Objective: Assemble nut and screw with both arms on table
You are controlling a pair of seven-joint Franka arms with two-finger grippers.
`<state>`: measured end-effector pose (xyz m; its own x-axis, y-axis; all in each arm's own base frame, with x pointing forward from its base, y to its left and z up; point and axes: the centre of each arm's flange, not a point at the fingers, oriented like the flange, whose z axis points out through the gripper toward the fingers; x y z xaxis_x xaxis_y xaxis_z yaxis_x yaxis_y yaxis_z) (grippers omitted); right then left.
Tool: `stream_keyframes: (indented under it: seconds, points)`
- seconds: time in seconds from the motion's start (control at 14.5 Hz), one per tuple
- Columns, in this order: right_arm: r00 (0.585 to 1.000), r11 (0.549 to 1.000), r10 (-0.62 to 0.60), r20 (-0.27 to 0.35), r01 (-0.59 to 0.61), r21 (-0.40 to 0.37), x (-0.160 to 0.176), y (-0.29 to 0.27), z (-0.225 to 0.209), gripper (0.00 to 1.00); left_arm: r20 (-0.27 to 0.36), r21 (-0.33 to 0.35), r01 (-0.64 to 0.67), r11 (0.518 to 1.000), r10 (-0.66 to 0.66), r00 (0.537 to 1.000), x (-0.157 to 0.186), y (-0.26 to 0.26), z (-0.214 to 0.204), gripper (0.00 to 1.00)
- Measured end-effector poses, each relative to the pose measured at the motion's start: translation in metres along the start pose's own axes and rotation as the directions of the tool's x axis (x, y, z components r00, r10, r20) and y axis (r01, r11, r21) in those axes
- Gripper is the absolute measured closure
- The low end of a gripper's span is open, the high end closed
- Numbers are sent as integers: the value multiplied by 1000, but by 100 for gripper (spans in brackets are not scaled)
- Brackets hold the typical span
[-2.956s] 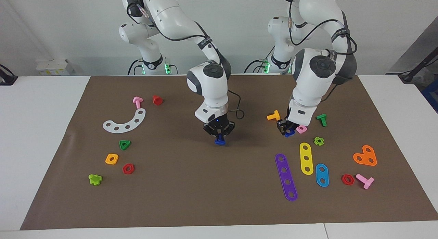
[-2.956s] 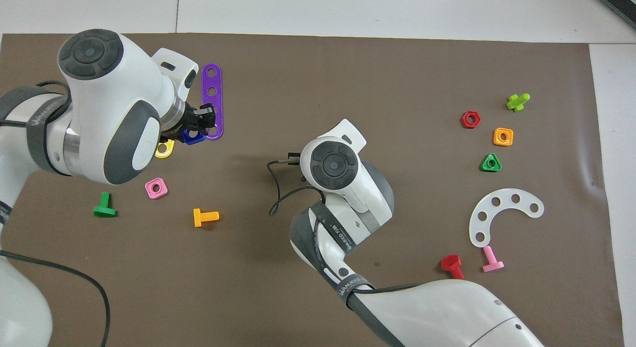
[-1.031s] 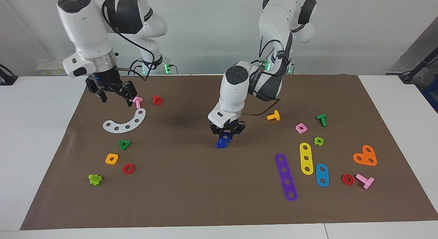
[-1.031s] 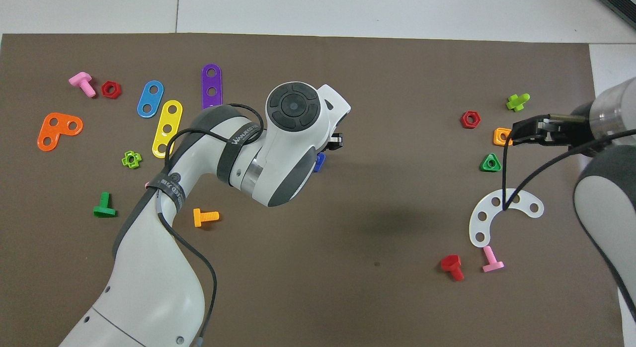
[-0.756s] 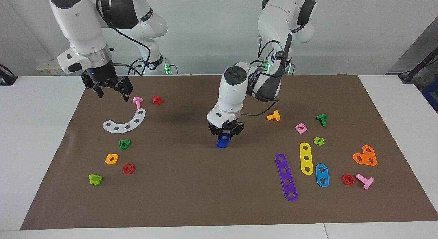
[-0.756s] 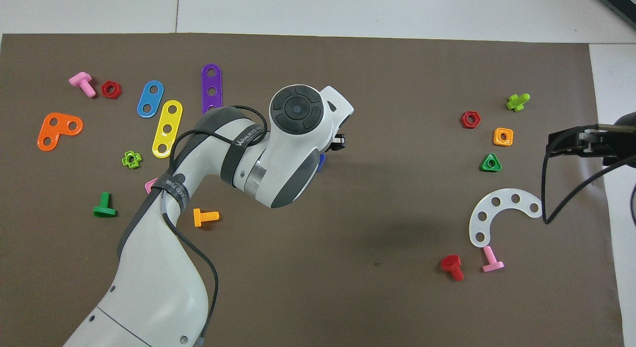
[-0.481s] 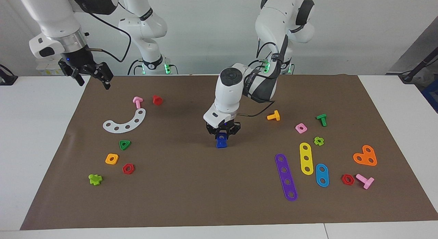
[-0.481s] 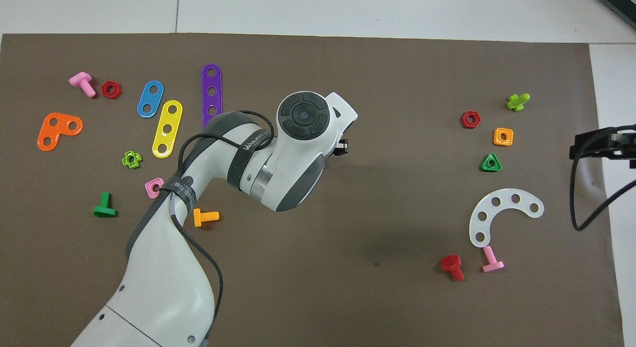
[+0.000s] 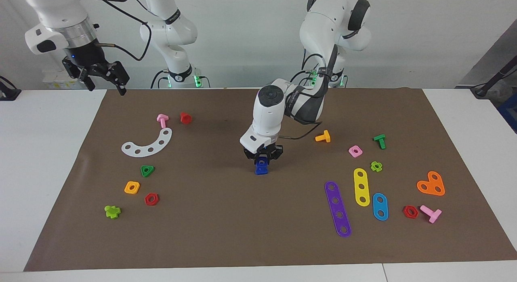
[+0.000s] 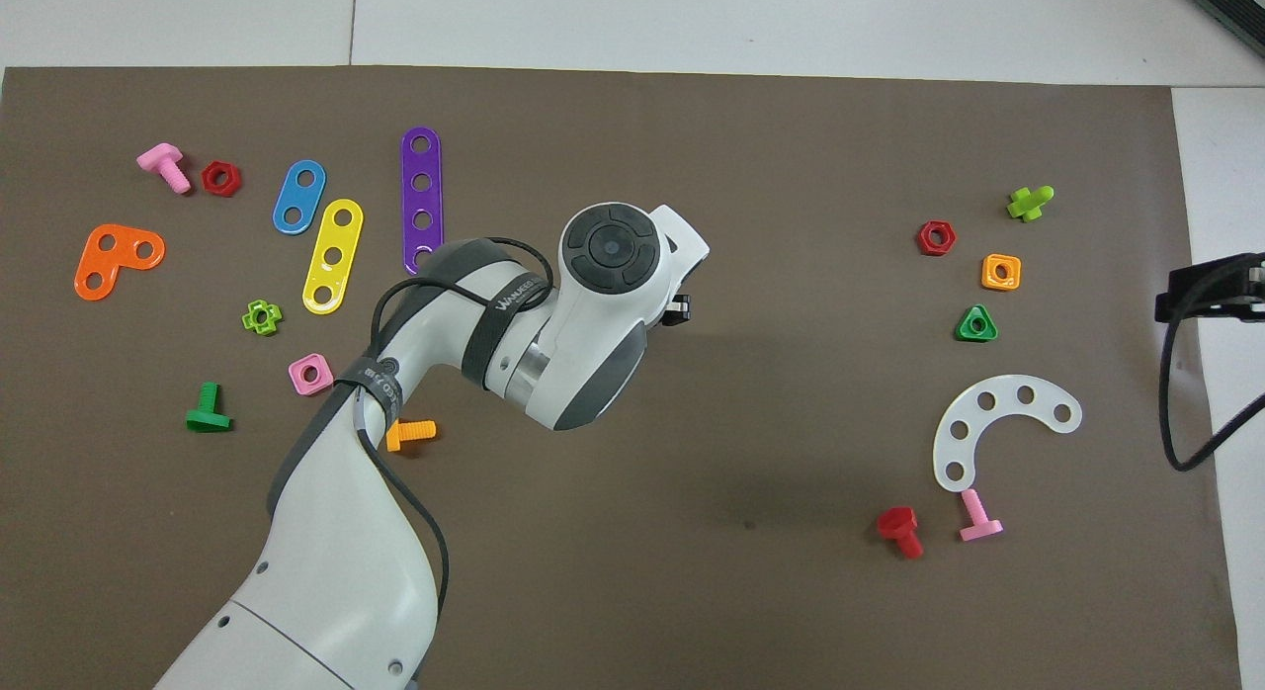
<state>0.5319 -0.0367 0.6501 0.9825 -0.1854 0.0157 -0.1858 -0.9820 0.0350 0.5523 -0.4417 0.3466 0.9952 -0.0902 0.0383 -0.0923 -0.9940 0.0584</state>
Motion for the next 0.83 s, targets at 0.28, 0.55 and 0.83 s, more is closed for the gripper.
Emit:
stream_keyframes:
  seconds: [0.28,0.55,0.83]
  points:
    - [1000,1000,-7,1,7,1,0,-4,0,0,-10,-6,-2,1000,1,1000,-4,-1,5,54]
    - [1000,1000,-12,5,12,4,-1,-7,1,0,-8,-4,-5,1000,5,1000,-10,-2,16,54]
    - [1000,1000,-15,12,14,25,-2,-10,1,0,-6,-3,-7,1000,7,1000,-12,-2,20,54]
